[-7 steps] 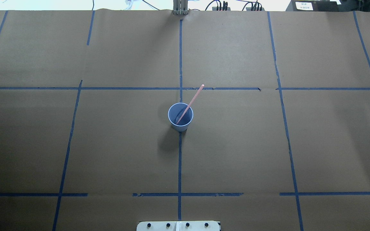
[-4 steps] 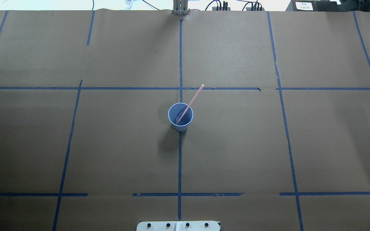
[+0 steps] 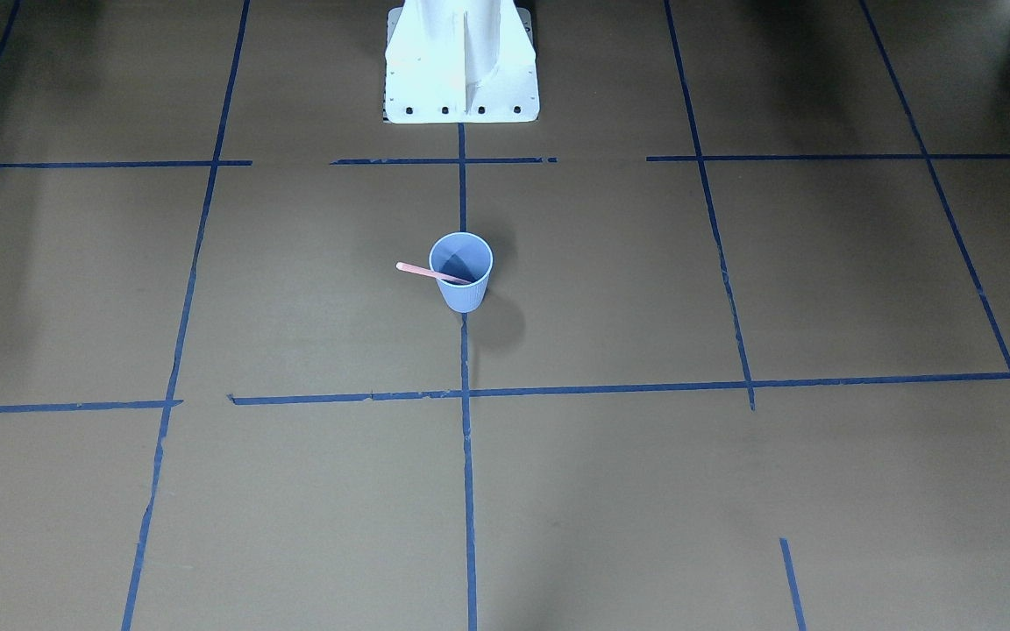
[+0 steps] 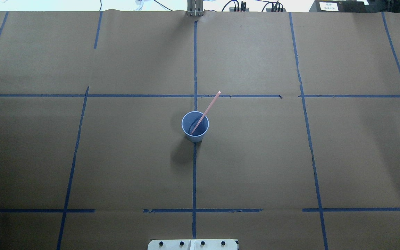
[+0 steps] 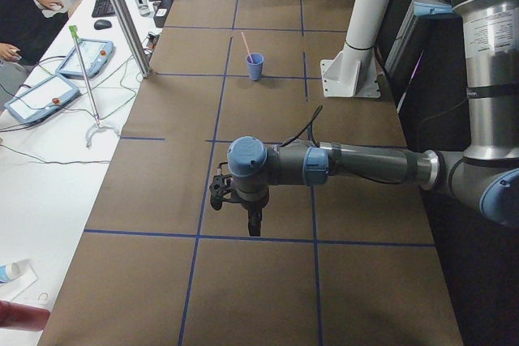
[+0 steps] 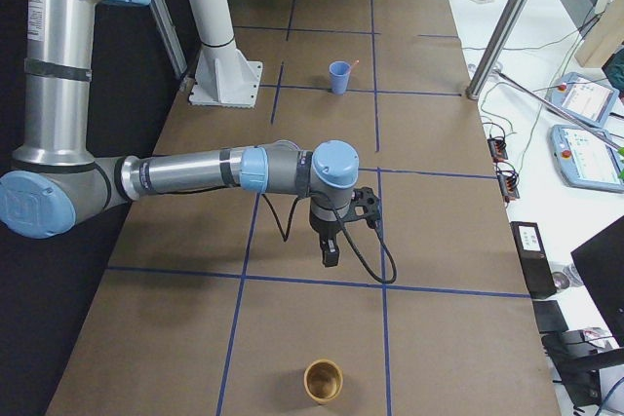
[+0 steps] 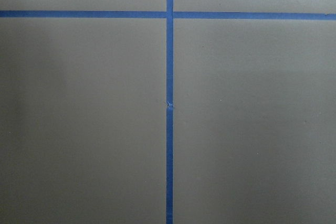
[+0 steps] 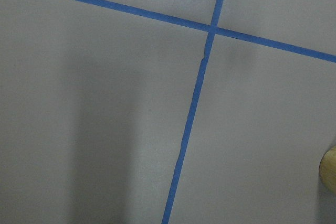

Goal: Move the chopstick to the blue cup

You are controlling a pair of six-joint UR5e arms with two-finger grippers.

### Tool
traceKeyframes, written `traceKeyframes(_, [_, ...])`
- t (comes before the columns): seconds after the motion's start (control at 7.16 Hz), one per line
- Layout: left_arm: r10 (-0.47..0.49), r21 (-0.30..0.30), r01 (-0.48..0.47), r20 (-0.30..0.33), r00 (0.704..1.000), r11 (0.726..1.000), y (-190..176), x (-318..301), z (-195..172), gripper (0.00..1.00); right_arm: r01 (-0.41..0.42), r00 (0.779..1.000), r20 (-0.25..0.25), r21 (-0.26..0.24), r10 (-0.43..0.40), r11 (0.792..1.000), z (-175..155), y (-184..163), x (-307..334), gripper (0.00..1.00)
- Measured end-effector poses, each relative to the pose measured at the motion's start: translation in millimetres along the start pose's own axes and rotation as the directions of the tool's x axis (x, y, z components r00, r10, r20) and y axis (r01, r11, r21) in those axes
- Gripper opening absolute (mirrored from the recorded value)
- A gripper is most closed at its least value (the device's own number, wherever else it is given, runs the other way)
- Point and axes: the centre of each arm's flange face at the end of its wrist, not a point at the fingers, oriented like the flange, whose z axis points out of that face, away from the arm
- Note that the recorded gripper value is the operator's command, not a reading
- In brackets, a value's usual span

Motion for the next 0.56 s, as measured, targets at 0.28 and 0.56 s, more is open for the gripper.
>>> traceKeyframes(0.28, [-0.005, -0.005, 0.005, 0.0, 1.0, 1.0, 0.9, -2.0, 2.1, 1.0, 0.0, 1.0, 0.001, 0.001, 0.0, 1.0, -0.5, -0.3, -0.5, 1.0])
traceKeyframes(0.56, [-0.006, -0.006, 0.006, 0.0, 1.0, 1.0, 3.3, -2.8, 2.7, 1.0, 0.0, 1.0, 0.002, 0.006, 0.0, 1.0, -2.4, 0.6, -1.5, 1.0])
